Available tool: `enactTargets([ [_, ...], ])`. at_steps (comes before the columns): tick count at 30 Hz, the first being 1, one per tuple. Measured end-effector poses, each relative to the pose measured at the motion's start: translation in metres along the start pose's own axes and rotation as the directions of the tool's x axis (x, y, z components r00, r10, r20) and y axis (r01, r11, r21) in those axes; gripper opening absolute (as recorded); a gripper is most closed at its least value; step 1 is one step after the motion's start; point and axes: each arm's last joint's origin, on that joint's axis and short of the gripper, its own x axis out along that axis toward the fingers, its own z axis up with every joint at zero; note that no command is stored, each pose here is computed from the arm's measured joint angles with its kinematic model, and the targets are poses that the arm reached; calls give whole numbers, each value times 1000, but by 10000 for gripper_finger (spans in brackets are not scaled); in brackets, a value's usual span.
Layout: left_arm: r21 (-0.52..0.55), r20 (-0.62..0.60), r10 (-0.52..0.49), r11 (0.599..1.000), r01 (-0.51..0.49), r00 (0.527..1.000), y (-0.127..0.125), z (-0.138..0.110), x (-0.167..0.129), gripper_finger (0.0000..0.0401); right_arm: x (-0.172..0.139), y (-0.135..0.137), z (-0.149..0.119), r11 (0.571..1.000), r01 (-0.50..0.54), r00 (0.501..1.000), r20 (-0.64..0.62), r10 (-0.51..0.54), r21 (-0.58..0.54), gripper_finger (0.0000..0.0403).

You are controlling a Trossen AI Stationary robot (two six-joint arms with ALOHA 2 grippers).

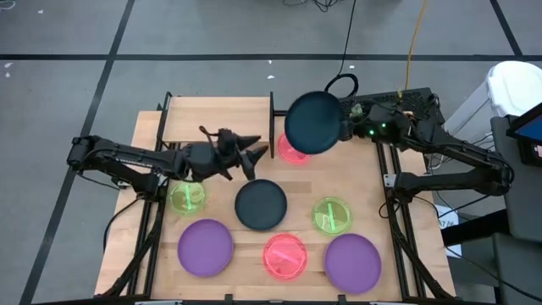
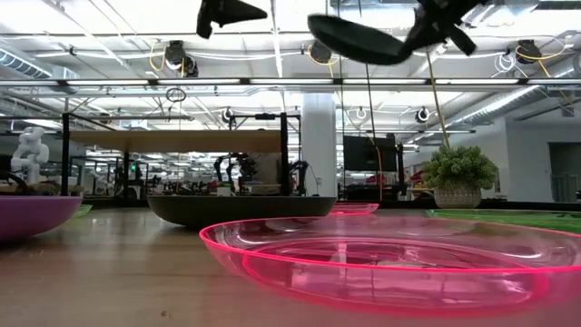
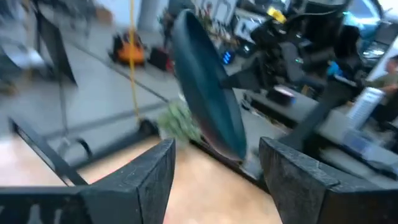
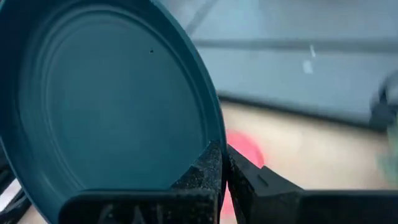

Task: Place and stack plates onto a shelf
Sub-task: Put the dark blue plate on the shelf

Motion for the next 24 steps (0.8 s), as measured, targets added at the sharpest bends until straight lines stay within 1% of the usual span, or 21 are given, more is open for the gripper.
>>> enactTargets([
  [2,30,35,16,999,-17,999,-1,7,1,239,1,5,6,998,-36,997,62,38,-47,0],
  [4,50,53,22,998,-25,998,-2,13,3,239,3,9,11,994,-49,991,119,60,-95,0],
  [7,95,62,27,995,-33,998,-5,20,8,239,6,16,17,978,-54,978,186,92,-203,0],
  [9,109,95,64,991,-74,993,-8,28,14,239,8,19,20,964,-44,969,222,104,-263,0],
  [11,144,93,124,980,-137,988,-9,30,18,239,11,22,23,951,-41,961,247,121,-308,0],
  [14,180,123,157,967,-178,980,-15,39,28,239,13,25,25,940,-32,952,275,132,-340,0],
  [16,208,132,172,958,-197,976,-18,43,33,239,14,27,28,943,-19,943,308,127,-333,0],
  [18,217,148,182,953,-211,972,-21,47,40,239,16,27,27,942,-12,944,306,121,-336,0],
  [21,251,145,198,940,-230,969,-25,46,50,239,18,28,28,945,0,940,321,111,-328,0],
  [24,274,156,271,912,-305,950,-27,43,57,239,18,28,28,943,14,939,329,103,-334,0],
])
